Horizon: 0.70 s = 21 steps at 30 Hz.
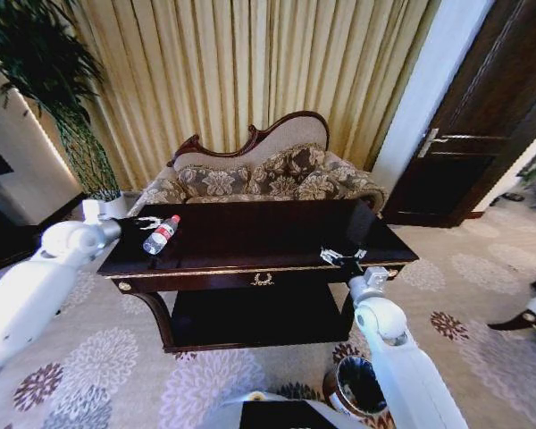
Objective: Move to the front of the table and place the trash on the table into the trash bin.
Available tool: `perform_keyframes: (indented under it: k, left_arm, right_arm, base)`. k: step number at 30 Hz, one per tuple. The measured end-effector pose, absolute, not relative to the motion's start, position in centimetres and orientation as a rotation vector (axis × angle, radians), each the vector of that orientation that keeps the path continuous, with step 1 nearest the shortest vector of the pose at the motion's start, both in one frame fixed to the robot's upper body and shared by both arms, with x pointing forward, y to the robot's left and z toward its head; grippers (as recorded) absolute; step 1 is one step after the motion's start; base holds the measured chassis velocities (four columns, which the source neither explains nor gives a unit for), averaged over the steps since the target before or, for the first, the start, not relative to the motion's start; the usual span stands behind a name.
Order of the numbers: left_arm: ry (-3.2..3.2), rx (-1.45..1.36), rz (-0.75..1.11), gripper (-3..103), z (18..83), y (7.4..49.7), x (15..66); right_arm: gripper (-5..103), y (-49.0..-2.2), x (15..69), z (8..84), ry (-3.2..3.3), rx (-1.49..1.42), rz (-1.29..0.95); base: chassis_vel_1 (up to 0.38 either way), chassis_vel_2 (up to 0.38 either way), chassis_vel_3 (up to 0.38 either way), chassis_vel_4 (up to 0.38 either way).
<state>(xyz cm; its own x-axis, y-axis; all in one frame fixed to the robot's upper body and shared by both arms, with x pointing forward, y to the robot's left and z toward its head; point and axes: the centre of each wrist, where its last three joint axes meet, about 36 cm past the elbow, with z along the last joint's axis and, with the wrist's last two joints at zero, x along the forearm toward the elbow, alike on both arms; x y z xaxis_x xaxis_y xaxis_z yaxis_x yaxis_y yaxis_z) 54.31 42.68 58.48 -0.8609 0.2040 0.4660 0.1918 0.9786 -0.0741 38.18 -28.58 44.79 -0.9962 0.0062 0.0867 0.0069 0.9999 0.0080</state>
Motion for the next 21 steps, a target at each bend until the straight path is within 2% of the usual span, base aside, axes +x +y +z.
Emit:
perform_keyframes:
  k: [7, 21]
  left_arm:
    - [-2.597, -0.23, 0.006, 100, 57.8, 41.5, 53.8]
    - [-2.571, -0.181, 0.016, 100, 56.4, 43.2, 52.7]
  right_arm:
    - [100, -28.9, 38.2, 44.0, -3.043, -0.036, -0.021]
    - [100, -27.7, 38.4, 42.6, -3.024, -0.034, -0.039]
  base:
    - [0.0, 0.0, 0.0, 0.0]
    - [0.0, 0.0, 0.0, 0.0]
